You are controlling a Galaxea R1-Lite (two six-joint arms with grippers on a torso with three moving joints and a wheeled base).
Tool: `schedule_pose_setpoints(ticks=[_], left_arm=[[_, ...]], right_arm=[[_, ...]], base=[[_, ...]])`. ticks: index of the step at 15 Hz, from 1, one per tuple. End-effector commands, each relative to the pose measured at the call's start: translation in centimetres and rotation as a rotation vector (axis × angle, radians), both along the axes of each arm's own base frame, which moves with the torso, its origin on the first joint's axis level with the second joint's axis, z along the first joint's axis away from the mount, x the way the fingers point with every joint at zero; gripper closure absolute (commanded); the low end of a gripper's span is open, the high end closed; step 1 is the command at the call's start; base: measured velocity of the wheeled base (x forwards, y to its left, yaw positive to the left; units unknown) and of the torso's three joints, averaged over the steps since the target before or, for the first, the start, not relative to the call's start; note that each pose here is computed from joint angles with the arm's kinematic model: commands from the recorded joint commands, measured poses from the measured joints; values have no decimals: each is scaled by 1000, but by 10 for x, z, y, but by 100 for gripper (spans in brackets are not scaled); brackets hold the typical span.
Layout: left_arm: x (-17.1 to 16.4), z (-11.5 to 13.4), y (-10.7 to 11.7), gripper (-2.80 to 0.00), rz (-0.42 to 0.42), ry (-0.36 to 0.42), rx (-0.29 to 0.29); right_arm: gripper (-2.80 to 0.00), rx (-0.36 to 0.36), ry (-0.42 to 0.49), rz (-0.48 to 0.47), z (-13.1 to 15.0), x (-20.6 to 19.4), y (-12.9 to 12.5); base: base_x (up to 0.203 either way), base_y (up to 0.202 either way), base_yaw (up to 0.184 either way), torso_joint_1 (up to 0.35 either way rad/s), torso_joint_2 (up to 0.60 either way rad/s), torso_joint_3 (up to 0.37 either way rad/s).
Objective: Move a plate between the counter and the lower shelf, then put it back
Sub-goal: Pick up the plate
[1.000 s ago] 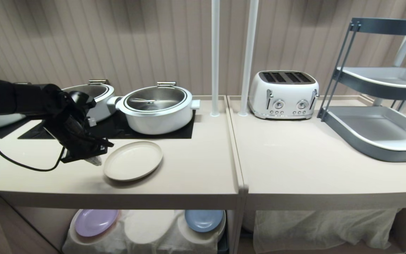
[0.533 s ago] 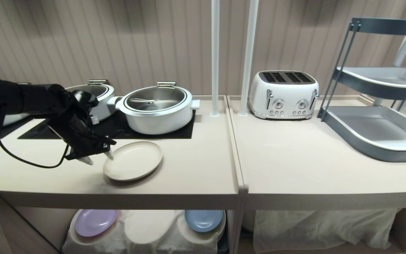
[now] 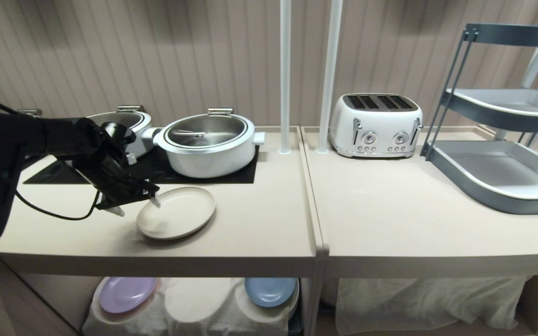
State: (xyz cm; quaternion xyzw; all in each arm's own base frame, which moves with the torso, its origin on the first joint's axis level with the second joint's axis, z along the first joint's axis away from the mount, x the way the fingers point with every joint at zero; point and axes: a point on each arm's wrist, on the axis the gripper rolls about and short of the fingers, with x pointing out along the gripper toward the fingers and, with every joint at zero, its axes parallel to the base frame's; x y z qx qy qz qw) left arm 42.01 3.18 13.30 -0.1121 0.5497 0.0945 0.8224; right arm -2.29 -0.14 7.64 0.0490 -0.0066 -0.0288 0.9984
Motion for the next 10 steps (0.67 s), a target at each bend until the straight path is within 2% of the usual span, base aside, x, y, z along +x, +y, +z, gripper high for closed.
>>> schedule_pose_setpoints(ticks=[1, 10], left_arm=[[4, -10, 5, -280, 12, 25, -2], [13, -32, 3, -280, 14, 64, -4]], right_arm=[[0, 1, 1, 0, 0, 0, 0], [0, 1, 1, 0, 0, 0, 0]], base=[[0, 0, 0, 0, 0, 0], [0, 0, 0, 0, 0, 0]])
